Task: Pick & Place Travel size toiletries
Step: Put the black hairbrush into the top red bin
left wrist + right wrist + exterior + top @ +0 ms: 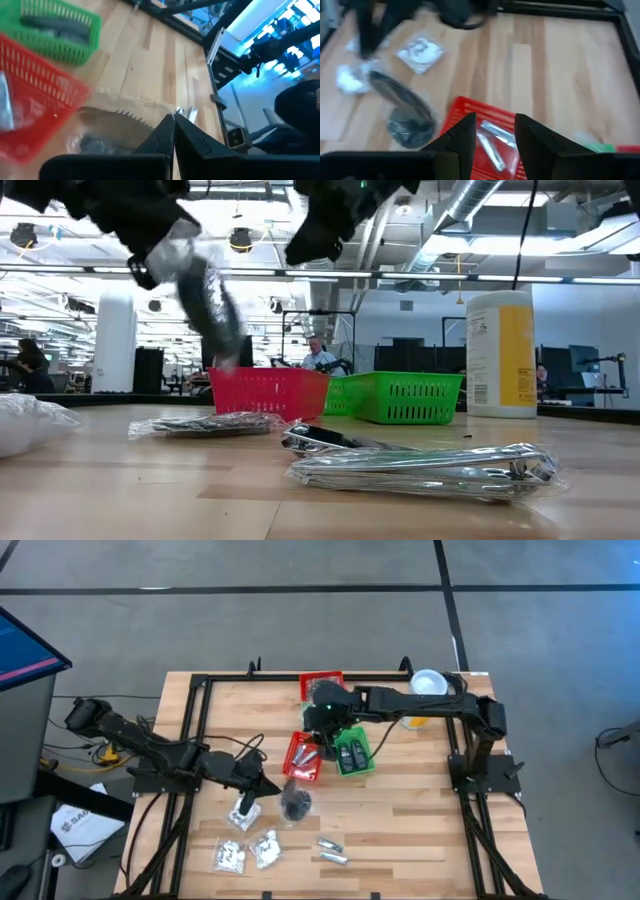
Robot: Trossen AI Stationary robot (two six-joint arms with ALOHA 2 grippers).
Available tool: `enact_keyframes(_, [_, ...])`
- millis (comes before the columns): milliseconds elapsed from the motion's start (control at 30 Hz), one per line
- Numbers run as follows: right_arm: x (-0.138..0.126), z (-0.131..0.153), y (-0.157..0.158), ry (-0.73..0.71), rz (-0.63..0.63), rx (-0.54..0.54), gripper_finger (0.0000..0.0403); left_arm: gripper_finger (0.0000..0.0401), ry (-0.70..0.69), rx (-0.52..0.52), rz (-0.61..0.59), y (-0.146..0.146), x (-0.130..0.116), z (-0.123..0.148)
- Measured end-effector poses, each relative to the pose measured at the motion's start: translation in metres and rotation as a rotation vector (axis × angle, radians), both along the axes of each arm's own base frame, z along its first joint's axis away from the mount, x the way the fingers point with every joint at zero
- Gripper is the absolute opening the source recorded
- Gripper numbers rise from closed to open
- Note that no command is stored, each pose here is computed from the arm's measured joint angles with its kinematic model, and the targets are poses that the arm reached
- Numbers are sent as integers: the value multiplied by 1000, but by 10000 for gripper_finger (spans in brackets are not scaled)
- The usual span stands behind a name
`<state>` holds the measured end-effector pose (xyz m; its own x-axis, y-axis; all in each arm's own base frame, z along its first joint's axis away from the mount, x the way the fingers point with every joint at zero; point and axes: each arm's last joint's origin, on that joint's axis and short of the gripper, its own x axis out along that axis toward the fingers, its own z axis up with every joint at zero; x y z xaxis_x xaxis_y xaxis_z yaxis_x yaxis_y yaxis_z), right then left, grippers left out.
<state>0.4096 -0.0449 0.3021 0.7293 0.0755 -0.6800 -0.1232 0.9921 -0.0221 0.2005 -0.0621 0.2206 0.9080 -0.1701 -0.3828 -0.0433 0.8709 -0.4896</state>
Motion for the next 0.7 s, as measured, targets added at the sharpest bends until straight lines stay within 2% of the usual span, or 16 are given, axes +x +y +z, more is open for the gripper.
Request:
enact_keyframes(367, [-1,1,37,18,94,-2,124,0,0,142,15,17,11,30])
enact_keyframes(700, [1,1,45,-3,148,-46,124,0,20,138,-39,20,18,28])
